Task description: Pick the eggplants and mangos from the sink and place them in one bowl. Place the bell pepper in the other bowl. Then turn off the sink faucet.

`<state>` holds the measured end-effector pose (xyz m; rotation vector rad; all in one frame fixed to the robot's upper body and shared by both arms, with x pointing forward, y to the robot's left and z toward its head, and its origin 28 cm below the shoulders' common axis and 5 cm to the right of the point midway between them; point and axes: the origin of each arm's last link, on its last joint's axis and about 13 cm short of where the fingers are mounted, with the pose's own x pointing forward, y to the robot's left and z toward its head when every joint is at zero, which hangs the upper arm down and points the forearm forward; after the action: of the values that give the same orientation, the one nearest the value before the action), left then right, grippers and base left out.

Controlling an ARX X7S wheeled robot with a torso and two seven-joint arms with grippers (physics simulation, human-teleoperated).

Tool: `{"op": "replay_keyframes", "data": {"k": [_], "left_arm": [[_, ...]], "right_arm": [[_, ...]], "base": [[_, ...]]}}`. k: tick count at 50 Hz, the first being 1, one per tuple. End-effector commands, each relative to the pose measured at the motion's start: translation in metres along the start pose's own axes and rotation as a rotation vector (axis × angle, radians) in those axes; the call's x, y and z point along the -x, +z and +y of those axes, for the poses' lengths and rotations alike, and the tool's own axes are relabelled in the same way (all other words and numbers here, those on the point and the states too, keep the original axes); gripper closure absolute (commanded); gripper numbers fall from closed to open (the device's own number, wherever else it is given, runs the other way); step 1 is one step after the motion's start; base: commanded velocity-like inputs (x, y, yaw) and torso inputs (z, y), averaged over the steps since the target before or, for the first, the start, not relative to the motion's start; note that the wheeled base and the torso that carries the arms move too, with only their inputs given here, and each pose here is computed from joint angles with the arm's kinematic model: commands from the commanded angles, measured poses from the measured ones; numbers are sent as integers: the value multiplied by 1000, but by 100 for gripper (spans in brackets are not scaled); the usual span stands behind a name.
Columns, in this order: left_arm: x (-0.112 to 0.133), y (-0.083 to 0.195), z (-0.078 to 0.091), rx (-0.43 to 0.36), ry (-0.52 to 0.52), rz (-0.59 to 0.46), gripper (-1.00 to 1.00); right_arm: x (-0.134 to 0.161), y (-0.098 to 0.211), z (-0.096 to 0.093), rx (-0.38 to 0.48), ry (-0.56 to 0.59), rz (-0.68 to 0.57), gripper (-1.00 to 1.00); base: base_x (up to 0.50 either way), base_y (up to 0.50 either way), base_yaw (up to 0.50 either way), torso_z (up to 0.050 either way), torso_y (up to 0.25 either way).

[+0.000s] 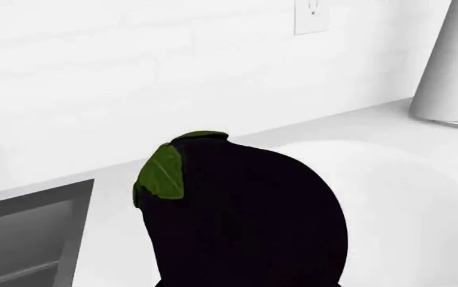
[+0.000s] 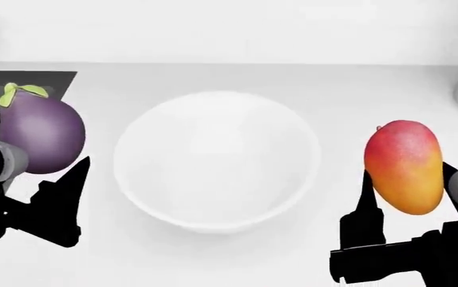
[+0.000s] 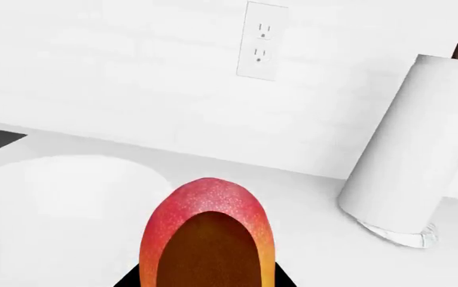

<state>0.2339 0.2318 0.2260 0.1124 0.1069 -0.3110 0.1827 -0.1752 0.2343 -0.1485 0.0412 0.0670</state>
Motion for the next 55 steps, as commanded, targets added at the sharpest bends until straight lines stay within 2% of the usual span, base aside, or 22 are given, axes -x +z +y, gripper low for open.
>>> {"op": "replay_keyframes", "data": {"k": [1, 11, 12, 13, 17, 18, 21, 23, 24, 26, 30, 33, 36, 38, 39, 44, 45, 55], "left_arm": [[-6, 6, 8, 18, 23, -22, 100], [-9, 5, 14, 23, 34, -20, 100], [-9, 5, 13, 22, 29, -21, 100], [-10, 6, 13, 26, 23, -20, 100], [-12, 11, 11, 40, 5, -19, 100], [-13, 14, 11, 77, -11, -1, 100], [-16, 27, 8, 76, -51, -25, 100], [-19, 44, 4, 187, -117, 24, 100], [-20, 49, 0, 131, -151, 9, 100], [-27, 61, -10, 147, -204, 51, 100], [-34, 74, -32, 79, -322, 100, 100], [-39, 71, -43, 88, -360, 175, 100], [-43, 67, -55, 62, -411, 204, 100], [-46, 68, -60, 38, -411, 227, 100], [-49, 68, -62, 21, -380, 272, 100], [-54, 72, -73, -16, -395, 321, 100], [-56, 69, -75, -26, -389, 356, 100], [-74, 48, -77, 9, -357, 453, 100]], "right_arm": [[-5, 0, 0, 8, 4, -15, 100], [-11, -3, 2, 7, 1, 3, 100], [-12, -2, 1, 55, -17, 24, 100], [-13, 2, 0, 13, -15, 1, 100], [-12, 7, -1, 12, -23, 0, 100], [-12, 9, -1, 12, -23, 0, 100], [-9, 14, -2, 11, -23, -11, 100], [-8, 17, -4, 15, -24, -12, 100], [-8, 19, -4, 17, -26, -14, 100], [-6, 22, -5, 15, -29, -20, 100], [-7, 21, -4, 18, -22, 1, 100], [-5, 21, -5, 10, -22, -1, 100], [-4, 16, -6, -4, -22, 14, 100], [-4, 16, -6, -8, -20, 17, 100], [-4, 15, -6, -8, -19, 21, 100], [-3, 14, -6, -12, -18, 27, 100], [-2, 12, -5, -24, -7, 23, 100], [1, 6, -4, -28, -10, 46, 100]], "base": [[461, -90, 0, 0, 0], [459, -11, 0, 0, 2], [371, 0, 0, 0, 0], [242, 0, 0, 0, 0], [42, 0, 0, 0, 2], [0, 0, 0, 0, 0], [0, 0, 0, 0, 0], [0, 0, 0, 0, 5], [0, 0, 0, 0, 0], [0, 0, 0, 0, 0], [0, 0, 0, 0, 0], [0, 0, 0, 0, 0], [0, 0, 0, 0, 0], [0, 0, 0, 0, 0], [0, 0, 0, 0, 0], [0, 0, 0, 0, 2], [0, 0, 0, 0, 0], [0, 0, 0, 0, 0]]}}
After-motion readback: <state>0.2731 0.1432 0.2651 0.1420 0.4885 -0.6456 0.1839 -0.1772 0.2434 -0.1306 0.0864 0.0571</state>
